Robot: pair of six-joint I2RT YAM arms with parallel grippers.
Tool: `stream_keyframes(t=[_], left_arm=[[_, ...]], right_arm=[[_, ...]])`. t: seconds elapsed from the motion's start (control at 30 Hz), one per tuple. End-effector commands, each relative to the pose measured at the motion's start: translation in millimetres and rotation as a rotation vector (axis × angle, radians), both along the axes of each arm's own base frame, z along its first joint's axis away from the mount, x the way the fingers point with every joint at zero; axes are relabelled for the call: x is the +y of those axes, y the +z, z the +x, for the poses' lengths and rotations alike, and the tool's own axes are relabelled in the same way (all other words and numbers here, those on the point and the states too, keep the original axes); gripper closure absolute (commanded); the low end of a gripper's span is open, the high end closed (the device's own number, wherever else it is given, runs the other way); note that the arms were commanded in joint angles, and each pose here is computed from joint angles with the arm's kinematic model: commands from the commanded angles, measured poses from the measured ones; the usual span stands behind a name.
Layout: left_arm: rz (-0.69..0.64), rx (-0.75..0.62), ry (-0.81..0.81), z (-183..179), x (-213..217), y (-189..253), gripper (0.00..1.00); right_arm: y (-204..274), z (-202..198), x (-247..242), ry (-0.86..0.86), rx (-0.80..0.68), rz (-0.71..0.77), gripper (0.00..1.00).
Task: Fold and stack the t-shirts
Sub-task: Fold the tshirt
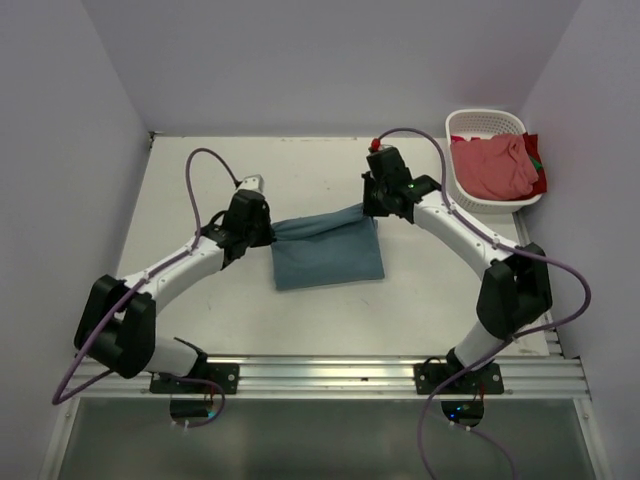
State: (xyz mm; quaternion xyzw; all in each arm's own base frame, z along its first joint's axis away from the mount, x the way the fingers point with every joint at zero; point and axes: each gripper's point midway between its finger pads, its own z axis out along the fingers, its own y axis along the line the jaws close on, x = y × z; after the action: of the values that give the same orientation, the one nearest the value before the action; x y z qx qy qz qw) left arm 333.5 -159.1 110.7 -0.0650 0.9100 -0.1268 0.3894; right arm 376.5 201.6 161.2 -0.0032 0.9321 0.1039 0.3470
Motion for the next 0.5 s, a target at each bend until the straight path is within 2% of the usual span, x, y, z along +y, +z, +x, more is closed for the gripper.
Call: stream_keyframes(t=[0.0, 0.27, 0.33, 0.37, 0.4, 0.43, 0.47], left_arm=[[0.010, -0.077, -0.015, 36.9, -3.9, 8.5, 1.00], [0.005, -0.086, -0.029, 83.3, -16.1, 9.3, 1.00], [0.011, -0.119, -0.027, 98.4, -16.3, 19.2, 1.00], [0.023, -0.100, -0.018, 105.2, -12.7, 8.7, 1.00], [0.020, -0.119, -0.011, 117.2, -13.1, 17.6, 1.00], [0.023, -0.114, -0.003, 124.1, -10.5, 14.7, 1.00], [0.033, -0.095, 0.022, 134.1, -1.6, 4.1, 0.89]], right_arm=[[9.7, 35.0, -15.4, -0.067, -0.077, -0.050, 1.00], [-14.5, 73.1, -10.3, -0.098, -0.054, -0.056, 1.00], [-22.6, 88.3, -12.2, -0.115, -0.049, -0.066, 1.00], [-23.7, 96.9, -13.2, -0.130, -0.058, -0.062, 1.00], [-11.1, 111.8, -10.7, -0.139, -0.094, -0.051, 1.00], [-32.8, 124.2, -14.7, -0.155, -0.063, -0.075, 1.00], [-34.5, 133.9, -15.0, -0.165, -0.066, -0.078, 0.83]])
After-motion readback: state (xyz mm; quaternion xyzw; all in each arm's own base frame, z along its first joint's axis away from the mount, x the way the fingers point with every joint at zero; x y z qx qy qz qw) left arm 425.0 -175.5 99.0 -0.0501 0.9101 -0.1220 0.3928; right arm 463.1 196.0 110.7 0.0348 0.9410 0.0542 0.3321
